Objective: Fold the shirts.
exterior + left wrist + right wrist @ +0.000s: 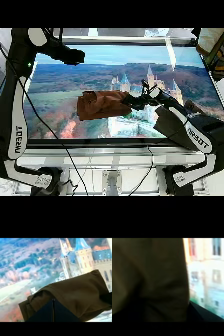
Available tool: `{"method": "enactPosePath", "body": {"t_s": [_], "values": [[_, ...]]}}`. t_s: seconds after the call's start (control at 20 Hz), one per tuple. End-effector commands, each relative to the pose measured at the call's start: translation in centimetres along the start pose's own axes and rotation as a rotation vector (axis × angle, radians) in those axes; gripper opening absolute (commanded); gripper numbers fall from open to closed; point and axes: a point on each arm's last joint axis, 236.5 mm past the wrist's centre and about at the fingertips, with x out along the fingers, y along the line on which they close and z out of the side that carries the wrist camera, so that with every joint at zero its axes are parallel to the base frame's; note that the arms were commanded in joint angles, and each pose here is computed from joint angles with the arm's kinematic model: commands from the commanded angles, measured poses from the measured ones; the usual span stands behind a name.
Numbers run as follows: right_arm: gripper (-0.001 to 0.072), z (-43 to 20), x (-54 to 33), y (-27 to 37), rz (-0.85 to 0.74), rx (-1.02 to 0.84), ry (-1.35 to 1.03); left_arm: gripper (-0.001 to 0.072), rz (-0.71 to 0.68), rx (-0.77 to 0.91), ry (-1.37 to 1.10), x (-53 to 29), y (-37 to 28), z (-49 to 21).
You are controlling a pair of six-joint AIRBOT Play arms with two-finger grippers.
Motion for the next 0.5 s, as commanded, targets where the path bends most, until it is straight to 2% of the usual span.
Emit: {"method": "enactPosePath", "body": {"t_s": [0.0,0.05,0.1,0.3,0.45], "values": [[0.034,2.2,0.5,4.1,0.17,0.049,-0.112,0.0013,-0.004,0.0,0.0,0.0,-0.1,0.0],[0.0083,2.6,0.4,5.0,0.203,0.046,-0.132,0.0013,-0.004,0.0,0.003,0.0,-0.1,-0.1],[0.0036,3.0,0.2,5.5,0.225,0.049,-0.147,0.0012,-0.004,0.0,0.012,0.0,-0.1,-0.3],[0.0027,5.4,-1.4,6.7,0.247,-0.04,-0.214,0.0013,-0.004,0.001,0.041,0.0,-0.1,-1.0],[0.0026,10.2,-7.8,7.2,0.197,-0.212,-0.355,0.0013,-0.004,0.001,0.046,-0.1,-0.1,-1.1]]}}
